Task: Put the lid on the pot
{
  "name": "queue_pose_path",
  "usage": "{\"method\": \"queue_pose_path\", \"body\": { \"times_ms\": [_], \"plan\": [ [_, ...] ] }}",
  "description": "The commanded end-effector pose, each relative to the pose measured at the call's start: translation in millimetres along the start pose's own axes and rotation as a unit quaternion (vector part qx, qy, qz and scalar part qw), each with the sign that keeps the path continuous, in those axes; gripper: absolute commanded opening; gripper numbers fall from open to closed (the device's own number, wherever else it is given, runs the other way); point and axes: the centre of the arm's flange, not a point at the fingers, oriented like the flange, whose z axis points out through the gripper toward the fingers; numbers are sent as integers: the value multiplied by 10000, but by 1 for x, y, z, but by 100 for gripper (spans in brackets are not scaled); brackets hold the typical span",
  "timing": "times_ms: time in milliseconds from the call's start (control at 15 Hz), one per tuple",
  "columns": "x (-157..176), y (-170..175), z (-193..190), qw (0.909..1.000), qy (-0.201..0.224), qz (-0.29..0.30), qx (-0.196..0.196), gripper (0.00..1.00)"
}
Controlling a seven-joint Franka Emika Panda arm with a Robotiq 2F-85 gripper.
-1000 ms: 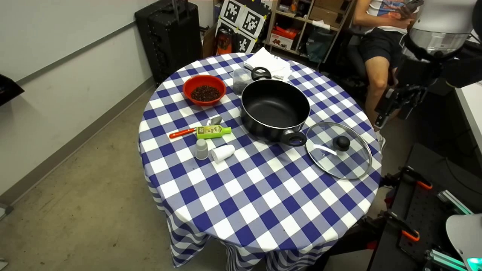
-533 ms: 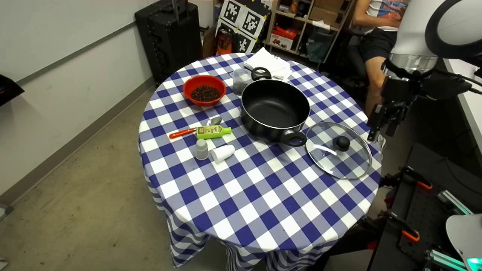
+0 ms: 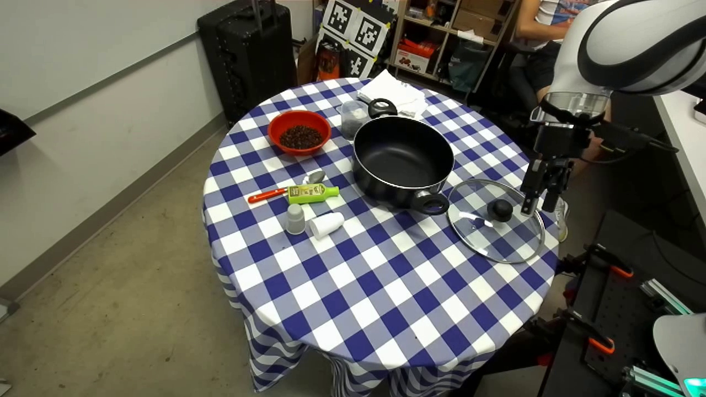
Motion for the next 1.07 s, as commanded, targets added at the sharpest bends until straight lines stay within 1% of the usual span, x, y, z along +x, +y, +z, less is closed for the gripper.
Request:
{"method": "queue_pose_path", "body": {
  "times_ms": [0,67,333,1000],
  "plan": [
    [22,5,-3,9997,-230,72,0,100],
    [8,3,2,9999,-100,31,2,100],
    [16,7,3,9998,-158,72,10,100],
    [16,6,2,9999,-154,68,11,100]
  ]
}}
